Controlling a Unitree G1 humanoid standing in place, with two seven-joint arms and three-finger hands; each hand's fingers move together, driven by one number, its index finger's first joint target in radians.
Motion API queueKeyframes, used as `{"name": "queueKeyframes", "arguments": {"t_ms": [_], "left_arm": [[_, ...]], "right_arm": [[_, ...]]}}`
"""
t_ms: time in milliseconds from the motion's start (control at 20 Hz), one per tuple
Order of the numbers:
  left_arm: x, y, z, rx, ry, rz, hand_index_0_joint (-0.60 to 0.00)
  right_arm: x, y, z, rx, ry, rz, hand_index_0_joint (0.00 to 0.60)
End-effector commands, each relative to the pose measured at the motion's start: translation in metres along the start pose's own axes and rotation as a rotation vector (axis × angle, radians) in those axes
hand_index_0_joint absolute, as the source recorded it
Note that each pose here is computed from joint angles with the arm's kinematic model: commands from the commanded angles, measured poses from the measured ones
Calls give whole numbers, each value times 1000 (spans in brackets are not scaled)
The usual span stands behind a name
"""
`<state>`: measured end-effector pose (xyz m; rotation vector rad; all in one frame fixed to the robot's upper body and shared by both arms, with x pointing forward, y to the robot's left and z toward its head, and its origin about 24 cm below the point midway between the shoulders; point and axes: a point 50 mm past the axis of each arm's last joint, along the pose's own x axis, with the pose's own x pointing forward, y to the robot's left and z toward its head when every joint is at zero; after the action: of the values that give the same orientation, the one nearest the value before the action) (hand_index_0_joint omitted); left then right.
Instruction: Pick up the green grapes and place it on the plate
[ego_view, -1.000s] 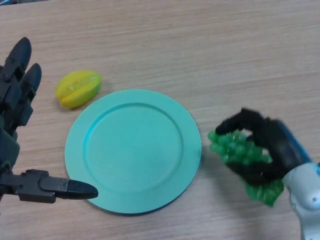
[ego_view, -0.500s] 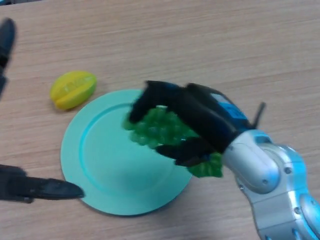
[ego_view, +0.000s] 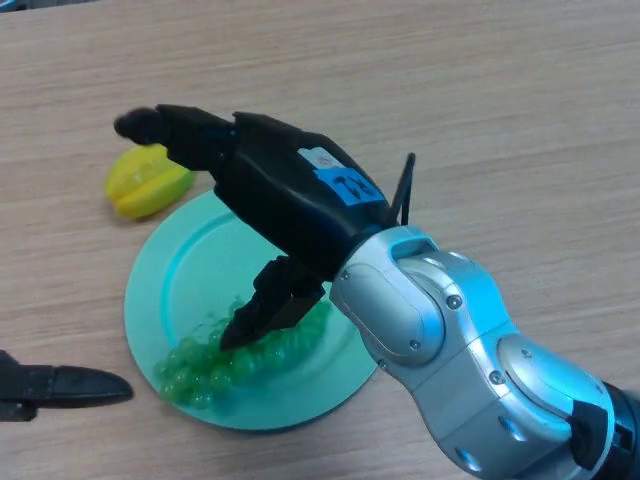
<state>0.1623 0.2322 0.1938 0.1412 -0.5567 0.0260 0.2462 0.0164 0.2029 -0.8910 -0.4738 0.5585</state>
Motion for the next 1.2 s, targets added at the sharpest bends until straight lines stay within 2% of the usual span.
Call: {"name": "queueKeyframes", "arguments": {"t_ms": [50, 150, 250, 400, 500, 600, 800, 1000, 1200], "left_arm": [[0, 1, 25, 82, -170, -22, 0], [1, 1, 23, 81, -167, -20, 0], [2, 2, 23, 83, -164, -17, 0], [6, -1, 23, 96, -166, -20, 0], [8, -2, 21, 105, -163, -26, 0], [10, -3, 20, 117, -165, -18, 0], [10, -6, 18, 110, -156, -26, 0], [13, -5, 15, 114, -146, -16, 0], [17, -9, 15, 111, -139, -41, 0]], "right_arm": [[-4, -43, 23, -38, -175, -232, 0], [-13, -53, 18, 3, -183, -256, 0], [-30, -65, 8, 79, -160, -283, 0], [-64, -82, -8, 244, -139, -321, 0], [-86, -88, -14, 383, -145, -330, 0], [-101, -93, -20, 467, -153, -360, 0], [-129, -88, -34, 546, -177, -409, 0], [-136, -79, -46, 567, -137, -420, 0], [-136, -80, -48, 557, -132, -423, 0]]}}
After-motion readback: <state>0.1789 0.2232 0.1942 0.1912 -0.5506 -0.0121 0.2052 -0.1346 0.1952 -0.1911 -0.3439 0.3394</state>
